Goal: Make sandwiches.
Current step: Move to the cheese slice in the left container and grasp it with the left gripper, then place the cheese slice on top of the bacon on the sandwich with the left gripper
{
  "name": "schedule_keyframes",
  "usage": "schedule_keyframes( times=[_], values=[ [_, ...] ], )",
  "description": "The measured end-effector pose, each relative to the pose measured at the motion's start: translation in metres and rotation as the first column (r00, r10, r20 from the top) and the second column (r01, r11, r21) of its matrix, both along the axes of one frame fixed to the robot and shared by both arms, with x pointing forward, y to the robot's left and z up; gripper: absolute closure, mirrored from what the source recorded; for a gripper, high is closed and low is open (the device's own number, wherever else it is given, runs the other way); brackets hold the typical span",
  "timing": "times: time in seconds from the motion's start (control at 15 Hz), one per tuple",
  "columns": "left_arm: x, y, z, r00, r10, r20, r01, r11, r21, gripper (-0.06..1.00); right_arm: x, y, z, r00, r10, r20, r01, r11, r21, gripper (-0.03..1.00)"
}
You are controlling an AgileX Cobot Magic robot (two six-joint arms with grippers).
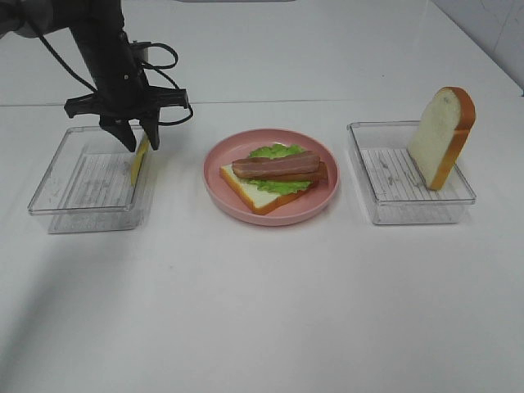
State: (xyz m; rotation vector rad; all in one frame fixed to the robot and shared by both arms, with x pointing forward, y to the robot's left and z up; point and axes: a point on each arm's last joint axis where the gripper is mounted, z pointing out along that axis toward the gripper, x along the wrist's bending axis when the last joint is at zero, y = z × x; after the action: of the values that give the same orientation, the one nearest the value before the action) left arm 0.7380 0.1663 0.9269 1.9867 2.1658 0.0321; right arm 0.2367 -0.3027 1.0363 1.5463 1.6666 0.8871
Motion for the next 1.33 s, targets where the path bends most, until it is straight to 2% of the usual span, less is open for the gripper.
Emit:
schedule_keyframes(
  times=[0.07, 0.13, 0.6, 1.0, 1.27, 1.33],
  values=[
    [0.0, 0.0, 0.0, 1.0, 0.0, 0.0, 0.0, 1.0, 0.0, 0.71, 0.0, 0.0, 0.0, 1.0, 0.0, 0.0, 0.0, 1.0, 0.0, 0.15],
    [0.0, 0.0, 0.0, 1.0, 0.0, 0.0, 0.0, 1.0, 0.0, 0.73, 0.0, 0.0, 0.0, 1.0, 0.0, 0.0, 0.0, 1.0, 0.0, 0.15],
    [-0.0003, 0.0007, 0.003, 1.0, -0.001, 0.005, 0.001, 1.0, 0.006, 0.82, 0.0, 0.0, 0.0, 1.0, 0.0, 0.0, 0.0, 1.0, 0.0, 0.15],
    [-0.0003, 0.0008, 0.004, 1.0, -0.002, 0.007, 0.002, 1.0, 0.006, 0.83, 0.0, 0.0, 0.0, 1.0, 0.0, 0.0, 0.0, 1.0, 0.0, 0.15],
    [-0.0002, 0.0015, 0.004, 1.0, -0.003, 0.009, 0.003, 1.0, 0.015, 0.94, 0.0, 0.0, 0.0, 1.0, 0.0, 0.0, 0.0, 1.0, 0.0, 0.15],
    [-0.0001, 0.0016, 0.004, 1.0, -0.003, 0.009, 0.003, 1.0, 0.016, 0.94, 0.0, 0.0, 0.0, 1.0, 0.0, 0.0, 0.0, 1.0, 0.0, 0.15]
  ],
)
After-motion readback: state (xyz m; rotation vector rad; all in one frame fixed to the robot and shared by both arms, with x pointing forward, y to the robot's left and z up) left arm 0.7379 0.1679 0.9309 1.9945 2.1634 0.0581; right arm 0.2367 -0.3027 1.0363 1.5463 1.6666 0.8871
